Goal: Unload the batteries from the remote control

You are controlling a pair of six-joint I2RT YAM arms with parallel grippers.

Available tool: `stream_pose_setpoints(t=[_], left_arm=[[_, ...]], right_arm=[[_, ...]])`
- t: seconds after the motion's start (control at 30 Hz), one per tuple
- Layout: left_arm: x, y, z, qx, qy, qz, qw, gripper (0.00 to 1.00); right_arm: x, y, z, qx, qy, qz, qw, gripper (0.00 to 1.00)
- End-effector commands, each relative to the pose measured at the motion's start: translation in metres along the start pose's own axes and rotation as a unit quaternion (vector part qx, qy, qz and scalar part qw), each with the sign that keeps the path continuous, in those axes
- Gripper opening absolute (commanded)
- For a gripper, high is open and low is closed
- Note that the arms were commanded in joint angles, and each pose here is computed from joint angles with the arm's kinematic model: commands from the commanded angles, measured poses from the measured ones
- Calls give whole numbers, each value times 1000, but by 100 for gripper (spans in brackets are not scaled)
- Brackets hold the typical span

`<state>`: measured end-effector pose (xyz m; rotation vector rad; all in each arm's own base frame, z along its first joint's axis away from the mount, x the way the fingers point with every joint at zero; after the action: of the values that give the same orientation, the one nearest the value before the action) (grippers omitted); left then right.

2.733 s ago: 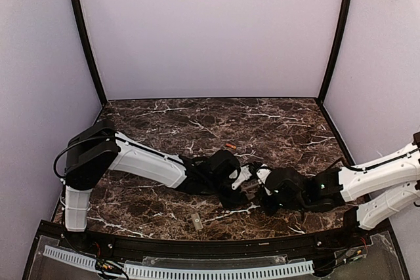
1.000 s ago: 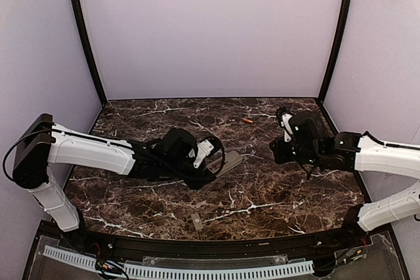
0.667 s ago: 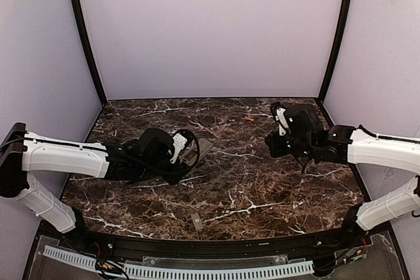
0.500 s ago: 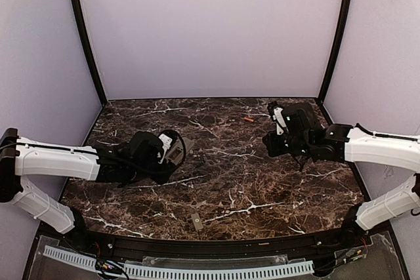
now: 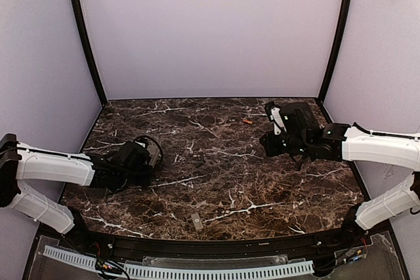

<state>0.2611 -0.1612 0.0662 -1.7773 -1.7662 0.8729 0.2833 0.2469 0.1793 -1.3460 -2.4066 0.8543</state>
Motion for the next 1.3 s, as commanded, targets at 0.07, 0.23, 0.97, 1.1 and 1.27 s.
stream_pose_setpoints(t=[0.07, 0.23, 0.97, 1.1, 1.27], left_arm=[[11, 12, 19, 10, -54, -13, 998, 0], [11, 20, 27, 21, -64, -19, 998, 0], [-10, 39, 17, 25, -78, -26, 996, 40], [-13, 36, 11, 26, -59, -28, 998, 54], [-21, 21, -3, 18, -46, -2, 999, 83]], right_arm=[[2, -1, -16, -24, 10, -8, 1000, 0], [1, 0, -11, -21, 12, -9, 1000, 0], [4, 0, -13, -25, 13, -16, 999, 0], [5, 1, -15, -28, 12, -20, 999, 0], [8, 0, -18, -33, 13, -27, 999, 0]])
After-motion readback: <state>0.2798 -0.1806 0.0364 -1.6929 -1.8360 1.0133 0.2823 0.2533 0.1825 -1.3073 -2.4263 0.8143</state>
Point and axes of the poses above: each gripper's point midway between its finger pads, its own y axis out along the fingers, its own x axis along the line the jaws close on, z = x × y, the point moved 1 cm from there along -y, back along the fingers, and after that the axes turned 15 degrees about -y, right-handed, at the moved point
